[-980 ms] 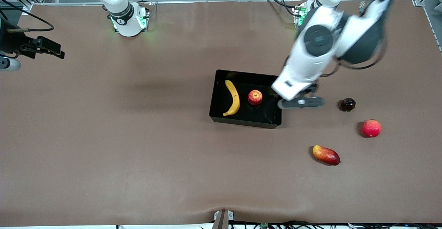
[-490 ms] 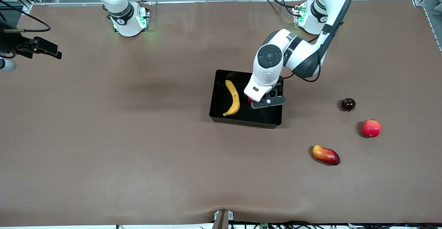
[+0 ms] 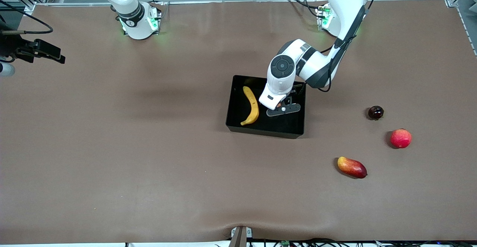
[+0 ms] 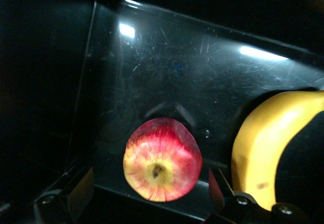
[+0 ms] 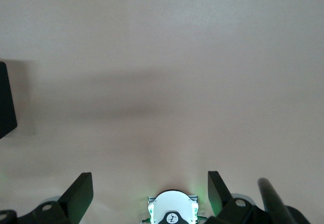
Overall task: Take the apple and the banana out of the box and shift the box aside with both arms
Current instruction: 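Grasp the small red-yellow apple with the left gripper and lift it out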
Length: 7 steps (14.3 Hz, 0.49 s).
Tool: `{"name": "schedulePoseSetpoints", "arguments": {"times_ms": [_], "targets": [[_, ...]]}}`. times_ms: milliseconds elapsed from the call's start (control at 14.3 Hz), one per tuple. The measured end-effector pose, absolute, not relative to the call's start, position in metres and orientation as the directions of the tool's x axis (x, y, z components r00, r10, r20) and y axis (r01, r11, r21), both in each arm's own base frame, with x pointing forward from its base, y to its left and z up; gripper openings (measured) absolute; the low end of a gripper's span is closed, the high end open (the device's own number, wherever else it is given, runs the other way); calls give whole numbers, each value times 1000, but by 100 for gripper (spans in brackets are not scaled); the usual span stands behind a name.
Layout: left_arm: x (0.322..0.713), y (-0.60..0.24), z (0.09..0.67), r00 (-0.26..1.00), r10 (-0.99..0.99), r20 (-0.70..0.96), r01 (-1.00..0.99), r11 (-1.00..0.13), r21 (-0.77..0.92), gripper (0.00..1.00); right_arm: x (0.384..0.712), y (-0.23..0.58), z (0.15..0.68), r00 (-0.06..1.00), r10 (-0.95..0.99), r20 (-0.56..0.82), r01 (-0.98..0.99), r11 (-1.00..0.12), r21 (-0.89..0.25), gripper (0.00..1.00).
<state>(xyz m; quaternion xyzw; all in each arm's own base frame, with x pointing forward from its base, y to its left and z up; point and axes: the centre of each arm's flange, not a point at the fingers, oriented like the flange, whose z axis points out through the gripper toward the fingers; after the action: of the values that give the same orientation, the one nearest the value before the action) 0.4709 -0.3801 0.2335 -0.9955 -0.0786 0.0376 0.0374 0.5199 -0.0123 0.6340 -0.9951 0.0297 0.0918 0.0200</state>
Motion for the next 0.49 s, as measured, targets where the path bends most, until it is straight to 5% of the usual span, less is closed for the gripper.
{"name": "schedulePoseSetpoints", "arguments": {"times_ms": [350, 490], "targets": [[461, -375, 197, 985, 158, -68, 154, -986, -61, 100, 520, -12, 633, 981, -56, -186, -63, -997, -34, 100], [462, -374, 196, 985, 159, -69, 155, -986, -61, 81, 521, -12, 633, 981, -55, -187, -63, -997, -34, 100]]}}
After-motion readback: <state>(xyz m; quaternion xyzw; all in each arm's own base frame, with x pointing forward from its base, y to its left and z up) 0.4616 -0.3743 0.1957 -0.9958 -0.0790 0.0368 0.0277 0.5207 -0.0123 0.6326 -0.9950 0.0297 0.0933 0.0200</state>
